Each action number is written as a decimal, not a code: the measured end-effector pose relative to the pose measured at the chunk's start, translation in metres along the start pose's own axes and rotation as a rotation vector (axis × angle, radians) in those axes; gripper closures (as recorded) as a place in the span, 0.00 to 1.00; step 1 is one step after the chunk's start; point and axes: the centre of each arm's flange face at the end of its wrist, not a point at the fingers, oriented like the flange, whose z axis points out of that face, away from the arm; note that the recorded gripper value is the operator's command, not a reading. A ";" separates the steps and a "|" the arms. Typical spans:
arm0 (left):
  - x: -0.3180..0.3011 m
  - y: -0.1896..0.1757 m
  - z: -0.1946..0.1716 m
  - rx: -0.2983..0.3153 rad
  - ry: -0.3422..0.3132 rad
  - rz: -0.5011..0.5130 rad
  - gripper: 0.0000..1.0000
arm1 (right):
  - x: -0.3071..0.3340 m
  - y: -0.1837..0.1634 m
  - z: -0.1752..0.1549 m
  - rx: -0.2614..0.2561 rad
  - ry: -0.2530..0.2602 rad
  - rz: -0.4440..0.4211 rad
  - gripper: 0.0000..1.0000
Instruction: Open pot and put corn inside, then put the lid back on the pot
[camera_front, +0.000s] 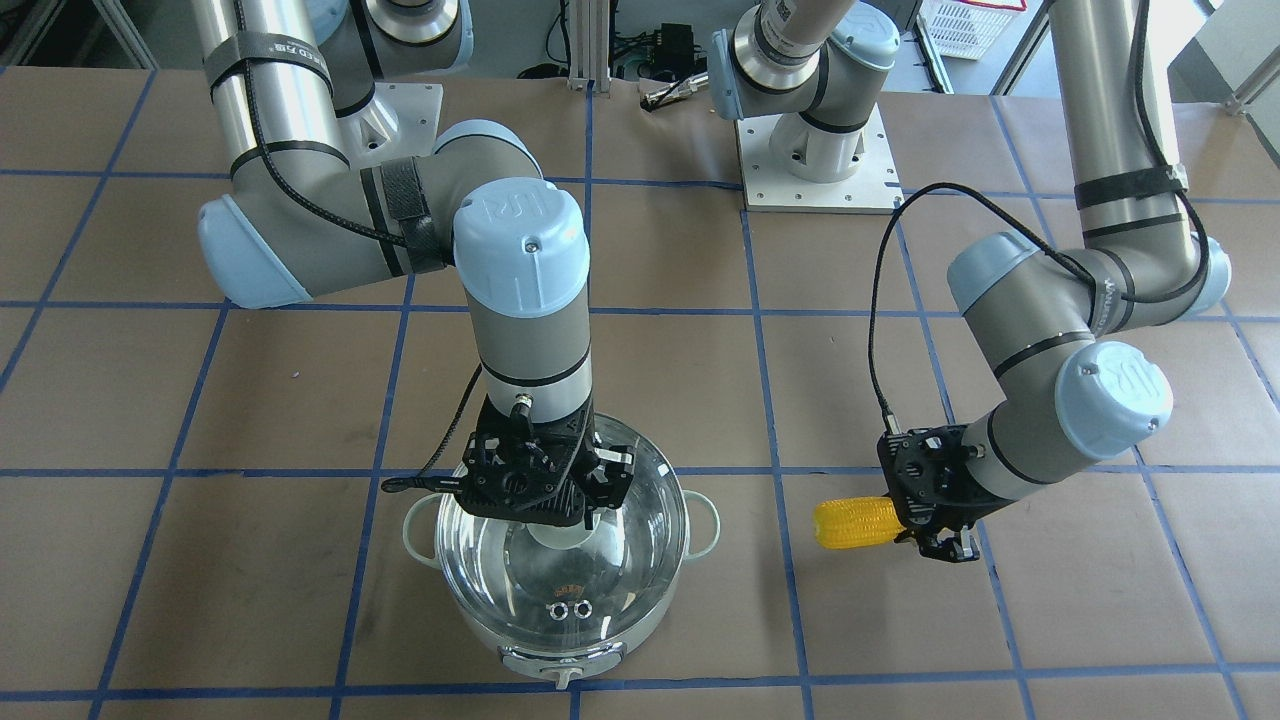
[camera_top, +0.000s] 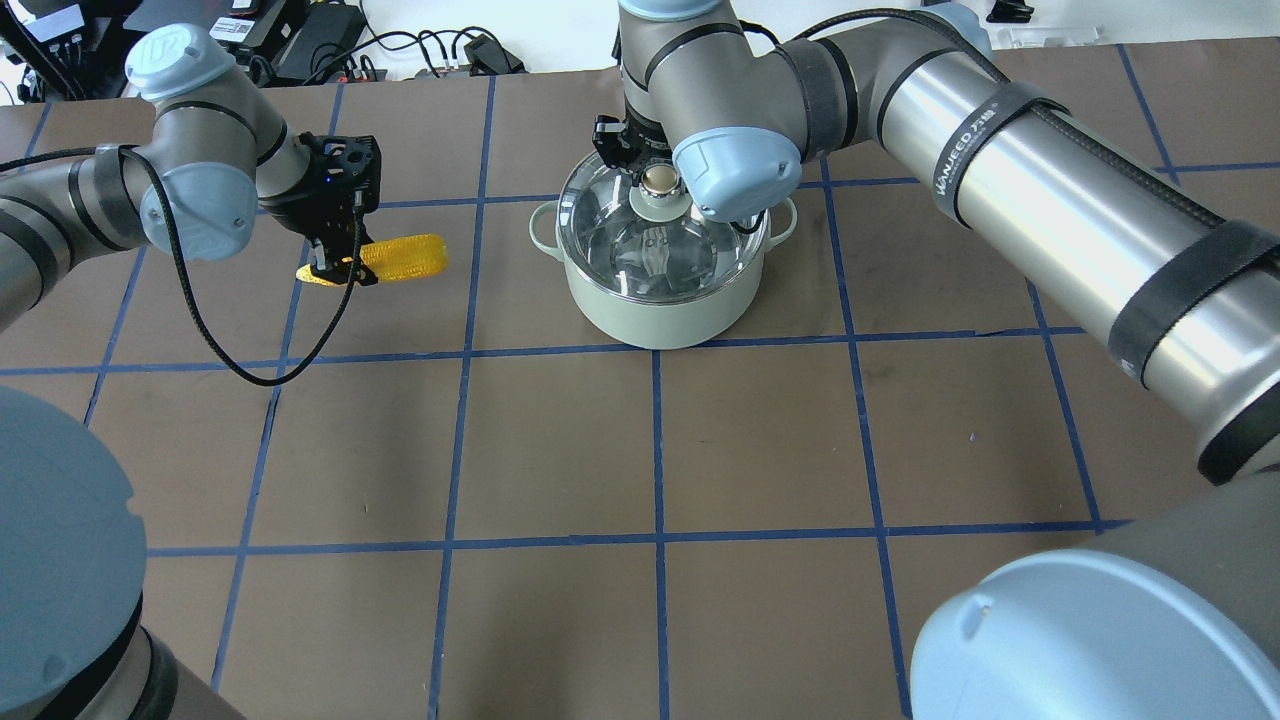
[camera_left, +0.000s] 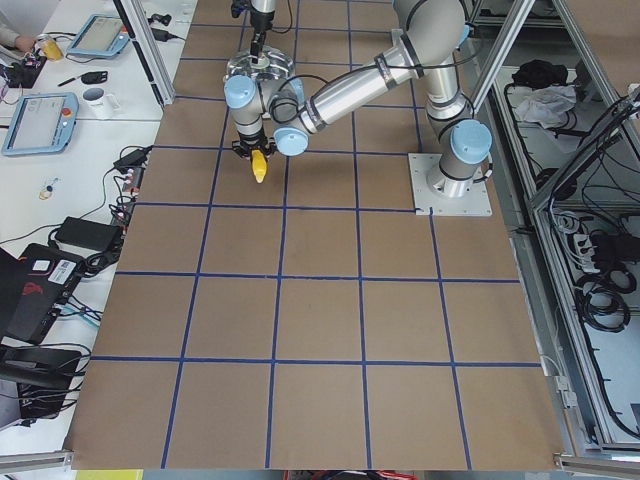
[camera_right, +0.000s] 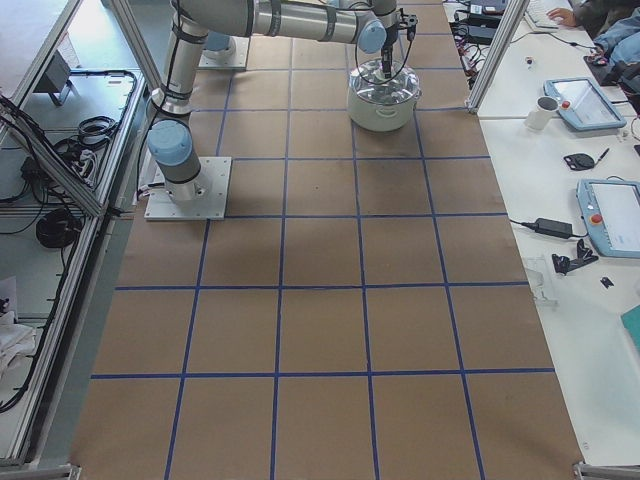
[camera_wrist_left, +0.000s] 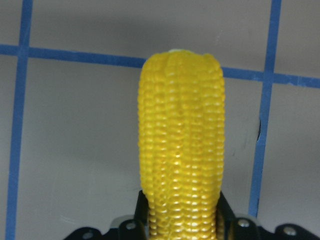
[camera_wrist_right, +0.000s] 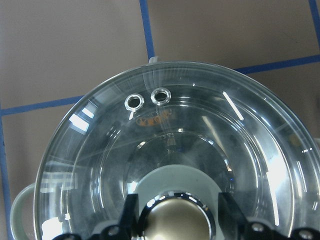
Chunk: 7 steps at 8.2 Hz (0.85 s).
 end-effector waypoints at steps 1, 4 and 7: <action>0.005 -0.011 -0.019 -0.003 -0.028 0.016 1.00 | 0.000 0.000 0.000 0.000 0.000 -0.001 0.64; 0.034 -0.065 -0.077 -0.007 -0.092 0.086 1.00 | 0.001 0.000 -0.002 -0.001 -0.001 0.002 0.69; 0.053 -0.095 -0.103 0.000 -0.121 0.062 1.00 | 0.002 -0.002 -0.029 0.024 -0.023 -0.007 0.70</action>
